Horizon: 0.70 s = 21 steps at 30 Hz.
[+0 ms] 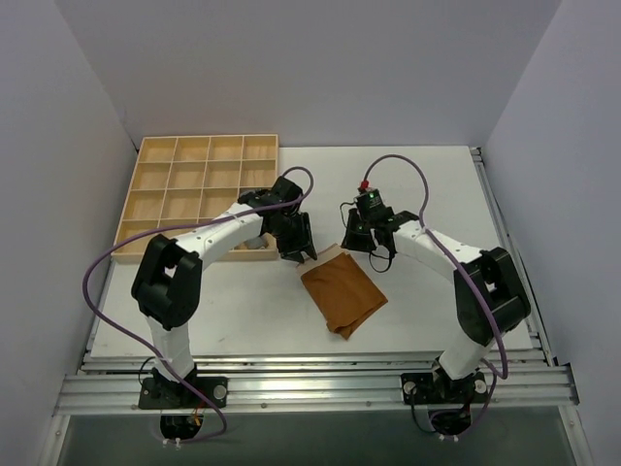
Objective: Roll the underwear
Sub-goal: Fold the underwear
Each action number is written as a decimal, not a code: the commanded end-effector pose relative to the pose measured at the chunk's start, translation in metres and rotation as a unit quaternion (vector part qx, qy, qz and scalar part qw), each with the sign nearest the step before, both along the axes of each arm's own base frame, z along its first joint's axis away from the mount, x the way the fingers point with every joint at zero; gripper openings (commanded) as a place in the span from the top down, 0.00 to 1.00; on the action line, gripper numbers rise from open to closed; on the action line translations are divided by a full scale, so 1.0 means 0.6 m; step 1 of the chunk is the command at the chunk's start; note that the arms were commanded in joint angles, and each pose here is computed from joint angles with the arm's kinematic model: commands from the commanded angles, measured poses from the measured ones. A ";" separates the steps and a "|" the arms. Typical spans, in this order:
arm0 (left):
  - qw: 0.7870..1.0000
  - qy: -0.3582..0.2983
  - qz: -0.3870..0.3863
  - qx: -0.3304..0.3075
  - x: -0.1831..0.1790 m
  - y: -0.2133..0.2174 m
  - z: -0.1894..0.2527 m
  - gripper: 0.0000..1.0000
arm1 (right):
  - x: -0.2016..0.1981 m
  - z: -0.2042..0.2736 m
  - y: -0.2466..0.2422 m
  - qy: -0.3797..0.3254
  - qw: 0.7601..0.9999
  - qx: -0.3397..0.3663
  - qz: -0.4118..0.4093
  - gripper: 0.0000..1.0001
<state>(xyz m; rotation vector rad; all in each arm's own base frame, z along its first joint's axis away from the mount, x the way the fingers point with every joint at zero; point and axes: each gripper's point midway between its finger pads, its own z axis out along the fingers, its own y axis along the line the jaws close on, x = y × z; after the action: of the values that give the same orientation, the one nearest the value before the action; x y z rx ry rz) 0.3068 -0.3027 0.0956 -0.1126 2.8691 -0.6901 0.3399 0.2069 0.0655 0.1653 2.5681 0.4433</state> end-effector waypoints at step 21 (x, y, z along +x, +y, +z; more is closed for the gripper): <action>0.999 0.014 0.015 -0.028 0.017 -0.012 -0.050 0.55 | 0.054 -0.077 0.009 0.027 0.997 -0.045 0.054 0.80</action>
<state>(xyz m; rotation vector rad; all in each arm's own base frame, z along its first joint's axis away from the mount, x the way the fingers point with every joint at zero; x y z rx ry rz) 0.3050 -0.3035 0.0574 -0.1785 2.9211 -0.7205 0.3687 0.2188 0.0160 0.0569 2.6455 0.4201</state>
